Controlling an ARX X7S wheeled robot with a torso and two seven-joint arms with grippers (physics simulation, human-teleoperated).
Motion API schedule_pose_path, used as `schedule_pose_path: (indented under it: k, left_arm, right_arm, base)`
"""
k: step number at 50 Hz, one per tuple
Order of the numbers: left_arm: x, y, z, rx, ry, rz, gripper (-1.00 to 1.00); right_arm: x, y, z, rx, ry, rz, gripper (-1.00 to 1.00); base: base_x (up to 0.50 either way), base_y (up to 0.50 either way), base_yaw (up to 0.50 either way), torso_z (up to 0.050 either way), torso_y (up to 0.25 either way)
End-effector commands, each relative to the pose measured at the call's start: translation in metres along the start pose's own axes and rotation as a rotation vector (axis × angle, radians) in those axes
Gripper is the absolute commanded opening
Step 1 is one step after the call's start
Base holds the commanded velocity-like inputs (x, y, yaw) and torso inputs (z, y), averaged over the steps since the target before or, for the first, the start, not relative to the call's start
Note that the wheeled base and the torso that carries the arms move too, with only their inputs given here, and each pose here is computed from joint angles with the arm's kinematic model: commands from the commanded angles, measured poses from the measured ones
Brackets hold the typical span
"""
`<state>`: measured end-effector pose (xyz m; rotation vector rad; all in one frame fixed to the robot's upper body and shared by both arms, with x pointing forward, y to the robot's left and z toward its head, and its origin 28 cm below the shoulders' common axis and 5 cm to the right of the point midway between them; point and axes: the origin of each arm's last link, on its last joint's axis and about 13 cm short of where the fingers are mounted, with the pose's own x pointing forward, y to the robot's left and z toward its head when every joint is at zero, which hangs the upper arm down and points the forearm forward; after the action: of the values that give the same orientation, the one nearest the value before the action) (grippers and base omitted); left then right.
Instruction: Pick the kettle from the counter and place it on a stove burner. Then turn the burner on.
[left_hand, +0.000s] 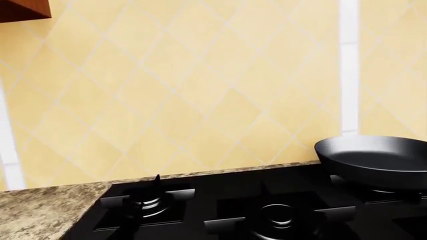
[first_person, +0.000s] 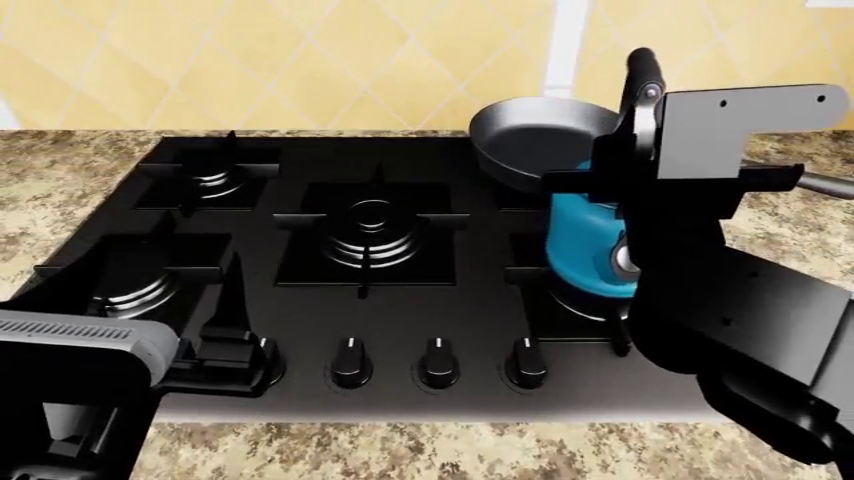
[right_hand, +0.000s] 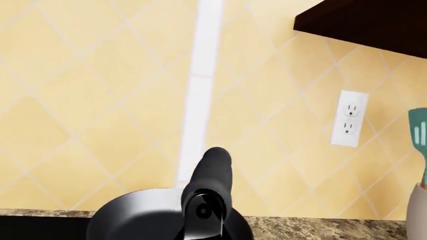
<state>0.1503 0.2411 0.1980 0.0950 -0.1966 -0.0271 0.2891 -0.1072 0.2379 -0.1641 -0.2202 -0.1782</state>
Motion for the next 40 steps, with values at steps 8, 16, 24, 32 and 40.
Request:
schedule_pose_path:
  k: [8, 16, 24, 32, 40]
  left_arm:
    - [0.0, 0.0, -0.001, -0.002, 0.0, 0.001, 1.0]
    - [0.0, 0.0, -0.002, -0.003, 0.002, 0.0, 1.0]
    - [0.0, 0.0, -0.002, -0.002, 0.002, 0.001, 1.0]
    - [0.0, 0.001, -0.003, -0.003, 0.003, 0.002, 1.0]
    - [0.0, 0.0, -0.002, -0.003, 0.002, 0.002, 1.0]
  right_arm:
    - [0.007, -0.004, -0.001, -0.033, -0.056, -0.043, -1.0]
    - [0.006, -0.001, -0.007, -0.036, -0.024, -0.018, -1.0]
    - [0.005, 0.0, -0.011, -0.034, -0.005, -0.008, -1.0]
    - [0.005, -0.001, -0.012, -0.029, 0.001, -0.008, -1.0]
    - [0.003, 0.001, -0.014, -0.023, 0.013, 0.004, -1.0]
  base:
    - [0.0, 0.0, 0.0, 0.0, 0.001]
    - [0.0, 0.0, 0.0, 0.0, 0.0]
    - [0.0, 0.0, 0.0, 0.0, 0.0]
    - [0.0, 0.0, 0.0, 0.0, 0.0]
    - [0.0, 0.0, 0.0, 0.0, 0.0]
